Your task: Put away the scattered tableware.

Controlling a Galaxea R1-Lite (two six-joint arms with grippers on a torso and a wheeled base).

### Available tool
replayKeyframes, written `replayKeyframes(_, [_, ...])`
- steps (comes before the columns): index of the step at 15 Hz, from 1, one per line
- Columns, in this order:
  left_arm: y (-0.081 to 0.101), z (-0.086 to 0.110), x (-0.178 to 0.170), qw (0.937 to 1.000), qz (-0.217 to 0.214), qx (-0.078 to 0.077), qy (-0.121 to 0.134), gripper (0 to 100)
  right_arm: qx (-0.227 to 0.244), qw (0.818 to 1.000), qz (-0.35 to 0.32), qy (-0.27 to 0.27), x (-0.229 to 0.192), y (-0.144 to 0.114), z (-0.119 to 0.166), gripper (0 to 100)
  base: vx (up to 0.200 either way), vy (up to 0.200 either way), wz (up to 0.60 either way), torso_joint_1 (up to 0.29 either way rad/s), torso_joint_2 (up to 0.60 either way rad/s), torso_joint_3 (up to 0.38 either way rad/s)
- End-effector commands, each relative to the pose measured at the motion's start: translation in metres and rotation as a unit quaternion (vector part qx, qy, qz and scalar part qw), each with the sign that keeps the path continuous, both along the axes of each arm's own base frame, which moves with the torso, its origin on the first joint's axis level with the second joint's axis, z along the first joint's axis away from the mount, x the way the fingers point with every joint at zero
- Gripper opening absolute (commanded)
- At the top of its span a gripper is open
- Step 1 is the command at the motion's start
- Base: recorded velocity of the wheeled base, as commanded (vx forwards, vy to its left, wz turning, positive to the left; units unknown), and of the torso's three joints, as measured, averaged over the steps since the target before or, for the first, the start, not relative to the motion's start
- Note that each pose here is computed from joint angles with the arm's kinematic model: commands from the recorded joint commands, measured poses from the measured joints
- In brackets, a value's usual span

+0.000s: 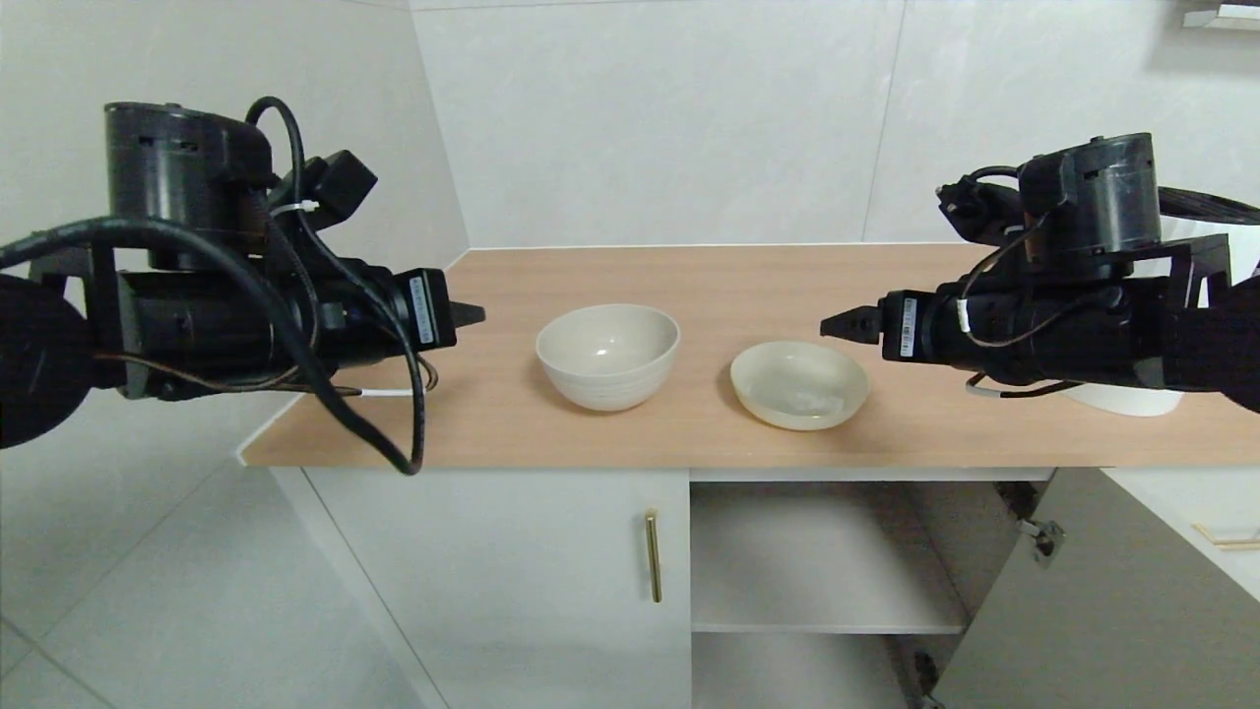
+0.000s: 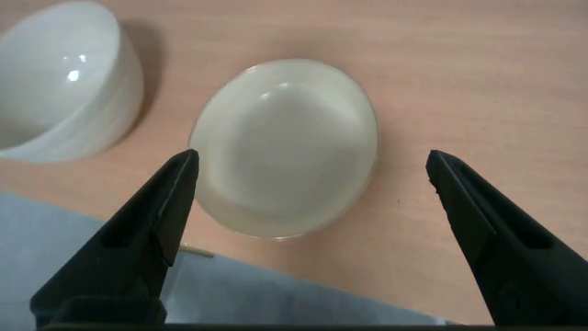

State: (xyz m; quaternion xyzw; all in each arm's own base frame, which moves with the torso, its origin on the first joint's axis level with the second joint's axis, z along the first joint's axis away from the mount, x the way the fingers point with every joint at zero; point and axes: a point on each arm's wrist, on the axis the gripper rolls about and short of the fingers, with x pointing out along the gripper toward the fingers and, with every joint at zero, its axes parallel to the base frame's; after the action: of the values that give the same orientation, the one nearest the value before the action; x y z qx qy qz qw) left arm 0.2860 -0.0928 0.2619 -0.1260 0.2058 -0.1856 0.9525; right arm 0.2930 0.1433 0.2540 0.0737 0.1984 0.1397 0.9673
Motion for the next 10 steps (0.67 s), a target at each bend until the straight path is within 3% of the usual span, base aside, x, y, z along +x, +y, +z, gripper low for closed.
replayKeyframes(1, [-0.015,0.0,0.022,0.9993,0.005,-0.031,0.018,0,0.003,1.0,-0.001,-0.007,-0.003,-0.002,0.006,100,0.0,0.0,0.0,0.0,0.0,0.0])
replayKeyframes(2, [-0.019,0.004,0.035,0.9986,0.01,-0.037,0.037,0,0.002,1.0,0.0,-0.006,-0.003,-0.001,0.005,100,0.0,0.0,0.0,0.0,0.0,0.0])
replayKeyframes(4, [-0.021,0.0,0.041,0.9969,0.014,-0.03,0.072,0,0.0,1.0,-0.008,-0.006,-0.002,-0.001,0.004,100,0.0,0.0,0.0,0.0,0.0,0.0])
replayKeyframes(6, [-0.023,0.007,0.042,0.9977,0.011,-0.032,0.058,0,-0.001,1.0,-0.008,-0.004,-0.002,-0.001,0.003,100,0.0,0.0,0.0,0.0,0.0,0.0])
replayKeyframes(8, [-0.026,0.006,0.048,0.9983,0.006,-0.02,0.053,0,-0.002,1.0,-0.009,-0.002,-0.002,-0.001,0.002,100,0.0,0.0,0.0,0.0,0.0,0.0])
replayKeyframes(9, [-0.026,0.003,0.05,0.9983,0.014,-0.016,0.055,100,-0.002,1.0,-0.008,-0.002,-0.002,-0.001,0.002,100,0.0,0.0,0.0,0.0,0.0,0.0])
replayKeyframes(10, [-0.026,0.001,0.052,0.9981,0.026,-0.01,0.055,100,-0.003,1.0,-0.008,-0.002,-0.002,0.0,0.001,100,0.0,0.0,0.0,0.0,0.0,0.0])
